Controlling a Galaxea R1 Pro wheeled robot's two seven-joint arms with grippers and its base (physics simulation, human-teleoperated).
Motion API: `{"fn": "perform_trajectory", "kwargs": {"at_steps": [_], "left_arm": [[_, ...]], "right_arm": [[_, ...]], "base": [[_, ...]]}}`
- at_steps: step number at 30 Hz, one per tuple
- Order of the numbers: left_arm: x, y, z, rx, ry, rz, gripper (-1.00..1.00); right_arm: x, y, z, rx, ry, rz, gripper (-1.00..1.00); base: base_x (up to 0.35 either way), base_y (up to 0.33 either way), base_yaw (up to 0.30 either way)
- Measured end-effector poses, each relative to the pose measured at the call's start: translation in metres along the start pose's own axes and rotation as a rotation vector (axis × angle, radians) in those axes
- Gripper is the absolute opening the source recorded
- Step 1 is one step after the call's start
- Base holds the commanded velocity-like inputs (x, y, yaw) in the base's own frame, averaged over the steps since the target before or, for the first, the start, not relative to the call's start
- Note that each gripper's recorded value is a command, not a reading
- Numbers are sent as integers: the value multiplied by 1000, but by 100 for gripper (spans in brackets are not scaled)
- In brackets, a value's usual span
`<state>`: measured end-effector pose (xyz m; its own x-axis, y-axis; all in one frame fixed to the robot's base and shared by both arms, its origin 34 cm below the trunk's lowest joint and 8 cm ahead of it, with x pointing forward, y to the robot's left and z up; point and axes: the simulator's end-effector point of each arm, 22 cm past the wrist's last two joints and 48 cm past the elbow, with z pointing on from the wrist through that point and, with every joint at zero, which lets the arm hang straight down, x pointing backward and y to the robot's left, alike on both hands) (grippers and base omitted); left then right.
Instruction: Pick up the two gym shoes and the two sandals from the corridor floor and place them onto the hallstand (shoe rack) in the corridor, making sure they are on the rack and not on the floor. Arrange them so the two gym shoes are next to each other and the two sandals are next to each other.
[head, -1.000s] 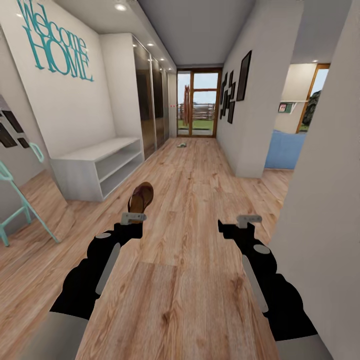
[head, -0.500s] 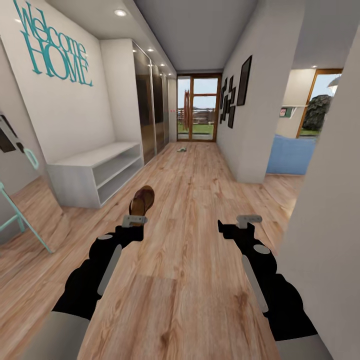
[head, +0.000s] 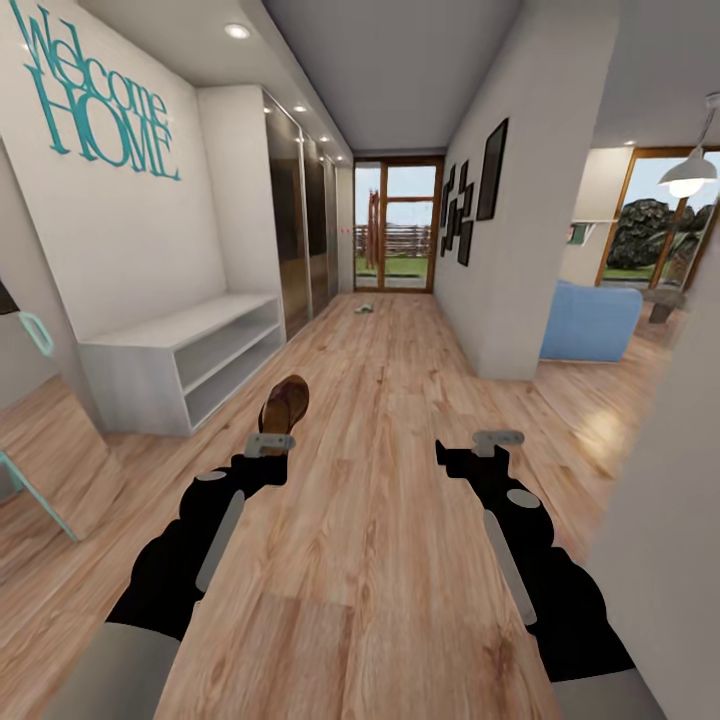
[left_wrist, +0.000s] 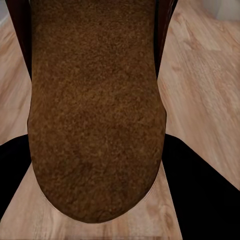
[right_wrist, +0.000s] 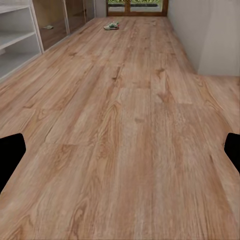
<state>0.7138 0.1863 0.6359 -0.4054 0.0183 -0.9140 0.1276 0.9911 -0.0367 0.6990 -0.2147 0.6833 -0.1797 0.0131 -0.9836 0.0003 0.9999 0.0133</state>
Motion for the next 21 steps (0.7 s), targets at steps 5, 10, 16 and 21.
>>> {"fn": "perform_trajectory", "kwargs": {"at_steps": [5, 10, 16, 21], "left_arm": [[-2, 0, -2, 0, -3, 2, -100], [-8, -1, -6, 0, -14, 5, -100], [-14, -1, -10, -3, -26, 7, -100], [-14, 0, -11, -4, -27, 6, -100]], "right_arm": [[-5, 0, -2, 0, -8, 0, 100], [-9, 0, -5, 0, -16, 0, 100], [-15, 0, -7, 0, -26, 0, 100], [-17, 0, -9, 0, -30, 0, 100]], "base": [[344, 0, 0], [345, 0, 0], [345, 0, 0], [345, 0, 0]]}}
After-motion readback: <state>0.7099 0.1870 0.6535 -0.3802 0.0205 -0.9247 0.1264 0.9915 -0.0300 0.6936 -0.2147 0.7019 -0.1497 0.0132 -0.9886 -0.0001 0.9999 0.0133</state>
